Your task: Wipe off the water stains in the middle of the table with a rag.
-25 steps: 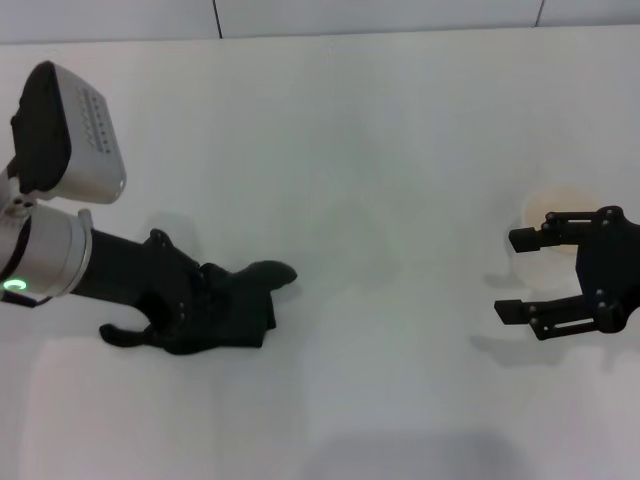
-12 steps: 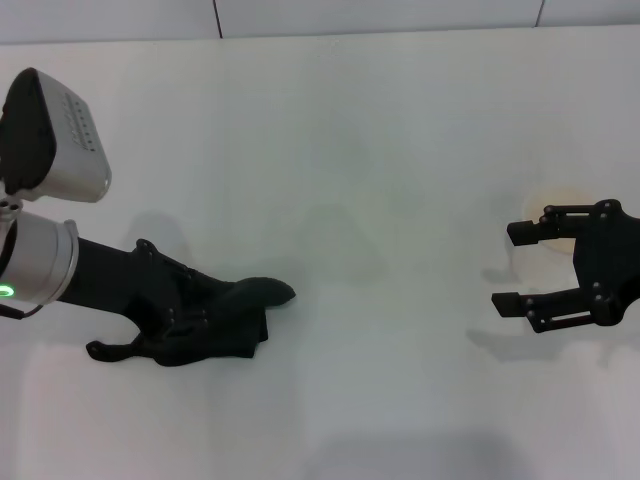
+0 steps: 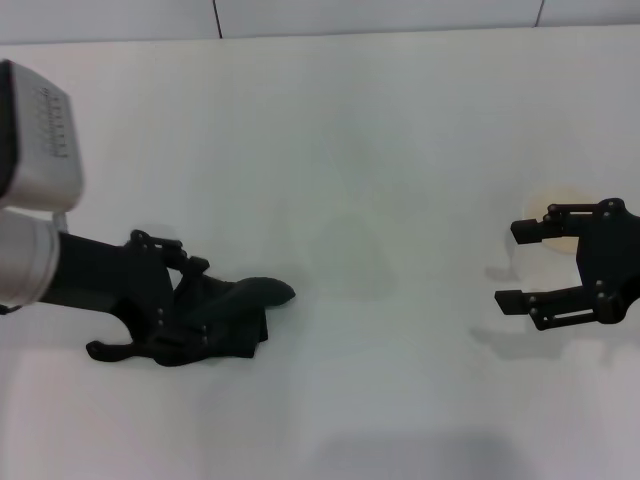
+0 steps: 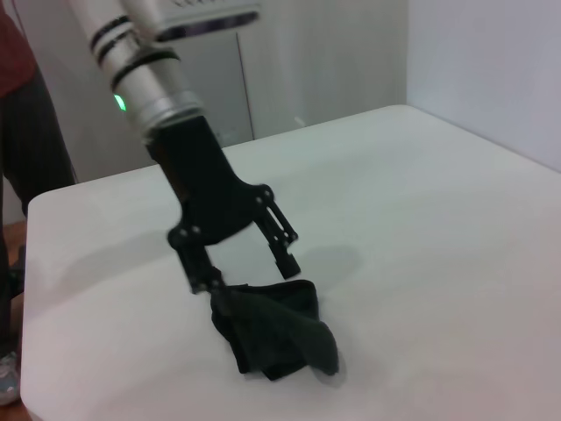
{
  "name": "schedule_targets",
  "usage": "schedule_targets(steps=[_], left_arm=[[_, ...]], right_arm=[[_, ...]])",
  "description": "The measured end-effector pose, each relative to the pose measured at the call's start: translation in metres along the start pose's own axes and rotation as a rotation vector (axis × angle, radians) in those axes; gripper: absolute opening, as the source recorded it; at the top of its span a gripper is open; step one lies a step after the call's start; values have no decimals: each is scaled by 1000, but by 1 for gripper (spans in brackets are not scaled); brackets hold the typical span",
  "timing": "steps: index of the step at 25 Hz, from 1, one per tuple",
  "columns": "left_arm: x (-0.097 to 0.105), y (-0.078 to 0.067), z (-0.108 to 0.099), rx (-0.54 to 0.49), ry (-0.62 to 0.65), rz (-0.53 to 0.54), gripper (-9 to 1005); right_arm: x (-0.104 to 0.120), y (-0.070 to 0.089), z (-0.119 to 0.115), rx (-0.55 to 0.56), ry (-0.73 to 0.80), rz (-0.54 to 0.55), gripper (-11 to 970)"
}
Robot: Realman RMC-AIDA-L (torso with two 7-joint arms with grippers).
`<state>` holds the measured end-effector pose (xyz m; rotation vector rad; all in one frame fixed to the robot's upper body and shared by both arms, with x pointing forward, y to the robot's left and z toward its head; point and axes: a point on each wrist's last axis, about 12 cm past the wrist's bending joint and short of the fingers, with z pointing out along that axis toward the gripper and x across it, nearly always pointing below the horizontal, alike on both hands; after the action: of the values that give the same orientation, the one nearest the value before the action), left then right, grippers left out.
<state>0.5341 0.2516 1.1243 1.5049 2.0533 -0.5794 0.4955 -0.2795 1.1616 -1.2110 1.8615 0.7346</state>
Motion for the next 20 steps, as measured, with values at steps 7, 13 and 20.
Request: schedule_targets(steps=[7,13,20], left_arm=[[7,-12,-34,10,-276,99,808],[6,-28,-52,46,-470,216,895],[5,-31,-55,116,-421,220,892]], right_arm=[[3,-1,0,8,0,11,824],[9,-4,3,2,9,38,824],[10,-6,5,-12,30,43,824]])
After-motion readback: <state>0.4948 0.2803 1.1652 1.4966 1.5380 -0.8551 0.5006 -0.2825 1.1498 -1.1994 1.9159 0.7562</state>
